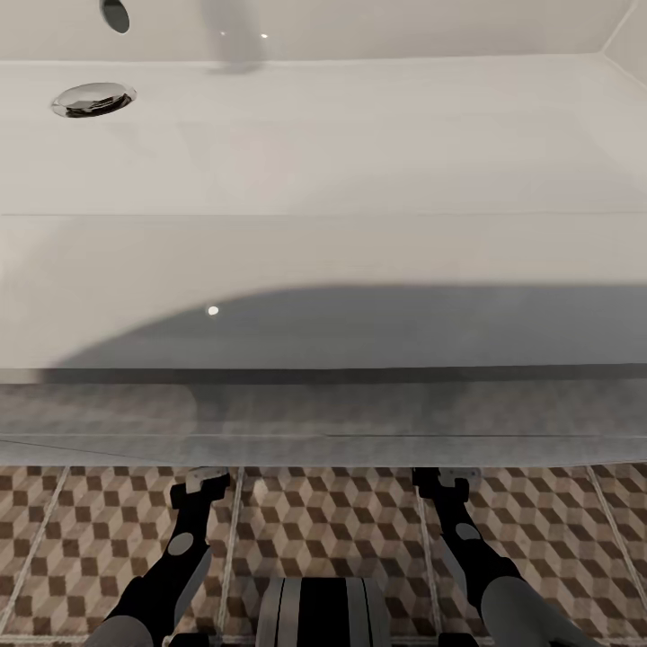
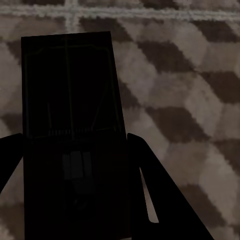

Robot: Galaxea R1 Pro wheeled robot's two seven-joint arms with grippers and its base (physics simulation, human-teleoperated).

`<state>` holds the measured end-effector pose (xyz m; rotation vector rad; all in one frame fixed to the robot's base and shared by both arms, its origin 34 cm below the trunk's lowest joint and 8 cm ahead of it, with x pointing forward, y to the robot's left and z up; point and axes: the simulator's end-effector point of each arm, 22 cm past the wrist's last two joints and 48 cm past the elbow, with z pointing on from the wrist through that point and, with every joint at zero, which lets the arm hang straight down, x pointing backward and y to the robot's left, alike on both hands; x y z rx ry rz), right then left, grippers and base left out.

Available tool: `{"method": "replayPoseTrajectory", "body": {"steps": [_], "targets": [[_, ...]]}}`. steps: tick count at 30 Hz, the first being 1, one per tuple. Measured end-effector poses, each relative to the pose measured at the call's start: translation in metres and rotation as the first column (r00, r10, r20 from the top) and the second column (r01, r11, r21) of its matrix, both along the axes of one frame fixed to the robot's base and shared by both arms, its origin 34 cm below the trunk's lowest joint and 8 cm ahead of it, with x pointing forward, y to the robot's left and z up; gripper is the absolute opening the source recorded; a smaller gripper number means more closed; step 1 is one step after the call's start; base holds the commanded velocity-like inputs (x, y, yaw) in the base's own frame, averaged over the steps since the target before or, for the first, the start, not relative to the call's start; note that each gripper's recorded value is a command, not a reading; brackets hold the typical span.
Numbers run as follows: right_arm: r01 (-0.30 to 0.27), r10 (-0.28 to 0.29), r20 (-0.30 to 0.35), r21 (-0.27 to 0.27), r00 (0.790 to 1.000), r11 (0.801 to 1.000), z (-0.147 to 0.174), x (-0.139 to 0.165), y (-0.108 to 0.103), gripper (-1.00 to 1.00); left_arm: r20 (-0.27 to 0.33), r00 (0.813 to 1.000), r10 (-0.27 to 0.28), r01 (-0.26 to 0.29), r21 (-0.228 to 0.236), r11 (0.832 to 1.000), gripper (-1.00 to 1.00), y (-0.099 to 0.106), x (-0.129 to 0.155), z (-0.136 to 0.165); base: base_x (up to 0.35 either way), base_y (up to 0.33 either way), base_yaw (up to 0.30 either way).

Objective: Take the four mousetraps from the cabinet in the bathroom and place them on the bathroom floor. Make sure all four end up on the same floor surface, and ensure that at least two of them are either under or directly next to the same bathroom sink.

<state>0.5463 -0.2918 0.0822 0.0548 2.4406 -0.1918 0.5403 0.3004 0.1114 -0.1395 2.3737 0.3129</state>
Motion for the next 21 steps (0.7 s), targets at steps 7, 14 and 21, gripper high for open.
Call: {"method": "replayPoseTrajectory", "body": {"steps": [7, 14, 21], "targets": [[-0.001, 0.001, 0.002, 0.0, 1.0, 1.0, 0.0004, 0.0005, 0.0001, -1.0, 0.001, 1.0, -0.002, 0.002, -0.001, 1.0, -1.0, -0.0006, 0.0003, 0.0001, 0.0, 0.0, 0.0], [0.0, 0.0, 0.002, -0.001, 1.0, 1.0, 0.0004, 0.0005, -0.0005, -1.0, 0.007, 1.0, -0.007, 0.007, -0.005, 1.0, -1.0, -0.0016, 0.0016, 0.0007, 0.0, 0.0, 0.0], [0.0, 0.0, 0.002, 0.0, 1.0, 1.0, 0.0004, 0.0005, -0.0003, -1.0, 0.014, 1.0, -0.006, 0.006, 0.002, 1.0, -1.0, 0.0026, 0.0027, 0.0022, 0.0, 0.0, 0.0]]}}
